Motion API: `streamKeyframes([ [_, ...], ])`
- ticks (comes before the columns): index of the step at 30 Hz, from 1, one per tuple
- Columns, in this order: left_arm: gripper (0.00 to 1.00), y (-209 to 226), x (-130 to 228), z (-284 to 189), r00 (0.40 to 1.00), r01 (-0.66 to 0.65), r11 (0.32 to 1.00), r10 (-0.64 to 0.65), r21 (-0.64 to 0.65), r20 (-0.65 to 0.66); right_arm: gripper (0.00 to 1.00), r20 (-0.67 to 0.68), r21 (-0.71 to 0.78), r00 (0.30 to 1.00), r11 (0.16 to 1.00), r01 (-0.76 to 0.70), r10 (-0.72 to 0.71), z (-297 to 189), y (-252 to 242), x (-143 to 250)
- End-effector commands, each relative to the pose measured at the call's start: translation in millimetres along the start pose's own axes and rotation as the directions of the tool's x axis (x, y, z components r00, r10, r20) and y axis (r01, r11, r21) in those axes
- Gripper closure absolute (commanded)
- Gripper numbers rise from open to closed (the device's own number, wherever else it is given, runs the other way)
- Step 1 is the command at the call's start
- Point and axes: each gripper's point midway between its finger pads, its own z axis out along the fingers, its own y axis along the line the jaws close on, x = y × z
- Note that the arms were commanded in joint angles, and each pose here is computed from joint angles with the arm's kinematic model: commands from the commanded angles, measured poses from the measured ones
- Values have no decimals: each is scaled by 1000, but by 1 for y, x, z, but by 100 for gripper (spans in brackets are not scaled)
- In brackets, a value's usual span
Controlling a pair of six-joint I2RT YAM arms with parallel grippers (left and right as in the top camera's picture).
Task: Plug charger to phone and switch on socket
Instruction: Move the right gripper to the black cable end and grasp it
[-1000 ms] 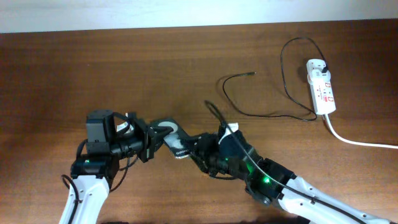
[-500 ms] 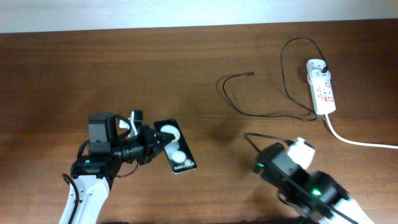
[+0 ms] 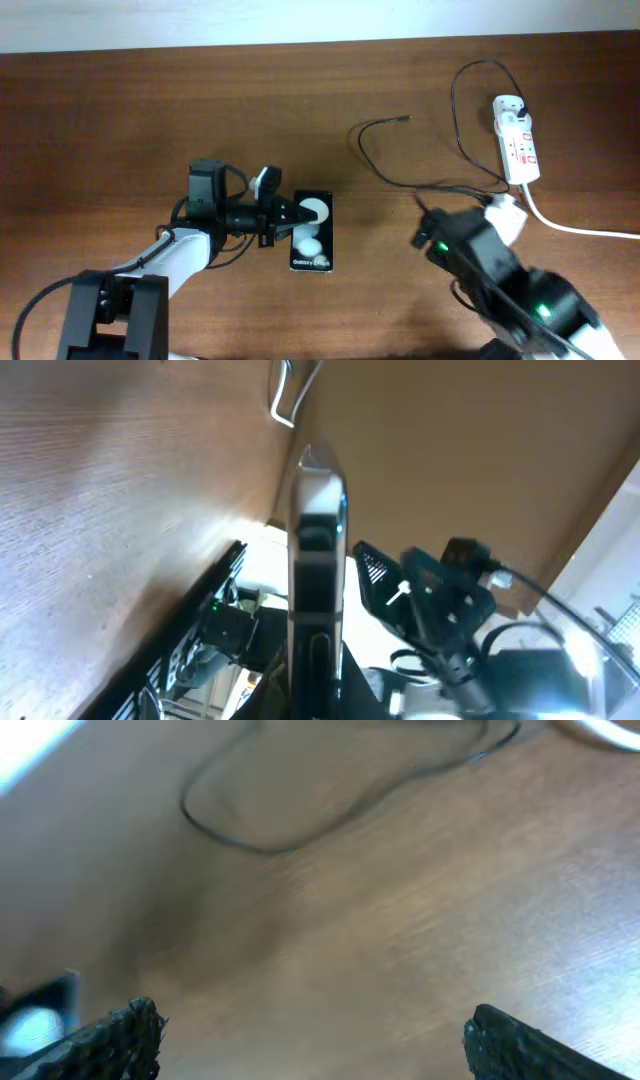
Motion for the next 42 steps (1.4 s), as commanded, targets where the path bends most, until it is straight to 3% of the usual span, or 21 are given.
streamKeyframes([
  [1,100,-8,9,0,997,-53,998,55,35,-56,1,-164,99,981,988,120,-103,22,46,-13],
  [4,100,-8,9,0,996,-75,997,77,36,-55,1,-303,145,940,968,206,-155,72,96,-59],
  [8,100,-6,5,0,997,-75,997,76,22,-32,1,-274,84,948,977,194,-164,163,141,-105],
  [11,100,-5,2,0,997,-76,997,76,14,-18,1,-319,52,920,965,256,-227,234,147,-83],
  [15,100,-3,-2,0,997,-75,997,75,0,4,8,-385,33,892,963,268,-235,262,146,-58],
  [20,100,-2,-3,0,997,-75,997,75,-6,13,31,-417,-1,858,944,330,-301,271,150,-40],
  [30,100,-2,-3,0,997,-75,997,75,-6,13,34,-458,8,830,932,363,-319,283,130,-18],
  [34,100,-2,-3,0,997,-75,997,75,-6,13,50,-481,0,818,933,361,-317,283,128,-10],
  [35,100,-2,-3,0,997,-75,997,75,-6,13,61,-488,3,813,931,366,-318,283,126,-6],
  [37,100,-2,-3,0,997,-75,997,75,-6,13,94,-520,21,796,927,375,-310,280,117,1],
  [38,100,-2,-3,0,997,-75,997,75,-6,13,96,-537,31,786,924,380,-306,277,113,3],
  [40,100,-2,-3,0,997,-75,997,75,-5,12,96,-627,34,700,885,464,-342,258,92,16],
  [42,100,-2,-3,0,997,-75,997,75,-6,13,96,-766,37,547,825,563,-339,225,59,35],
])
